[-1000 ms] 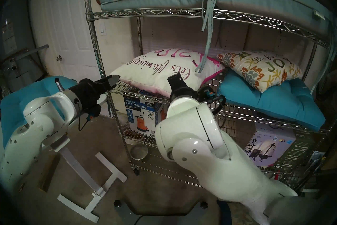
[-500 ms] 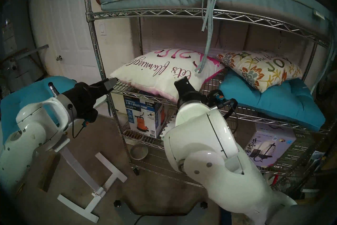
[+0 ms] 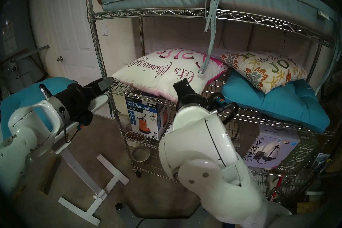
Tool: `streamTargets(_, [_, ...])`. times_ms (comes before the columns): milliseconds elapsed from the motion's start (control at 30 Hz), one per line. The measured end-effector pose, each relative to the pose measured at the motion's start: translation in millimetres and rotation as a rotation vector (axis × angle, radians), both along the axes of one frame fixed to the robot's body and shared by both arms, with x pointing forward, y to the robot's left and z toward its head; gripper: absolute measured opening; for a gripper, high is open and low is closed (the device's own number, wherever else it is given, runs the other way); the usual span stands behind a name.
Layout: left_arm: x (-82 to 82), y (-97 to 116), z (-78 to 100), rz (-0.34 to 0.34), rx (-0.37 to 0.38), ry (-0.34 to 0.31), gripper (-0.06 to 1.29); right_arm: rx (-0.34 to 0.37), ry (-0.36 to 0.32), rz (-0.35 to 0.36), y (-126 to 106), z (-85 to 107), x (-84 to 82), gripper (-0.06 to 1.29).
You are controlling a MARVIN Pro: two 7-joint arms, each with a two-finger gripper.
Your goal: Put cushion on the shelf
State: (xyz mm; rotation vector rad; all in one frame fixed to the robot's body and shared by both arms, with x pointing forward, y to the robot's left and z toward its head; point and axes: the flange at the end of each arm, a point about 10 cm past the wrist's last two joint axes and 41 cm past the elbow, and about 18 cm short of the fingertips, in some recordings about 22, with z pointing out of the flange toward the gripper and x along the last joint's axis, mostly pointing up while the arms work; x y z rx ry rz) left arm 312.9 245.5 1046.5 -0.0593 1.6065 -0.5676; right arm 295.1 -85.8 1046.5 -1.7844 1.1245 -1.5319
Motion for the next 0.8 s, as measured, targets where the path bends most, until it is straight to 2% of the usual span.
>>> streamTargets(400, [-6.2, 11.7, 0.4, -0.001, -0.040, -0.002, 1.27, 0.001, -0.060, -0.037, 2.4, 15.3, -0.8, 1.25])
streamTargets(800, [-11.5, 23.5, 5.5, -0.009, -0.074, -0.027, 1.27, -0.012, -0.093, -0.062, 4.3, 22.9, -3.3, 1.25])
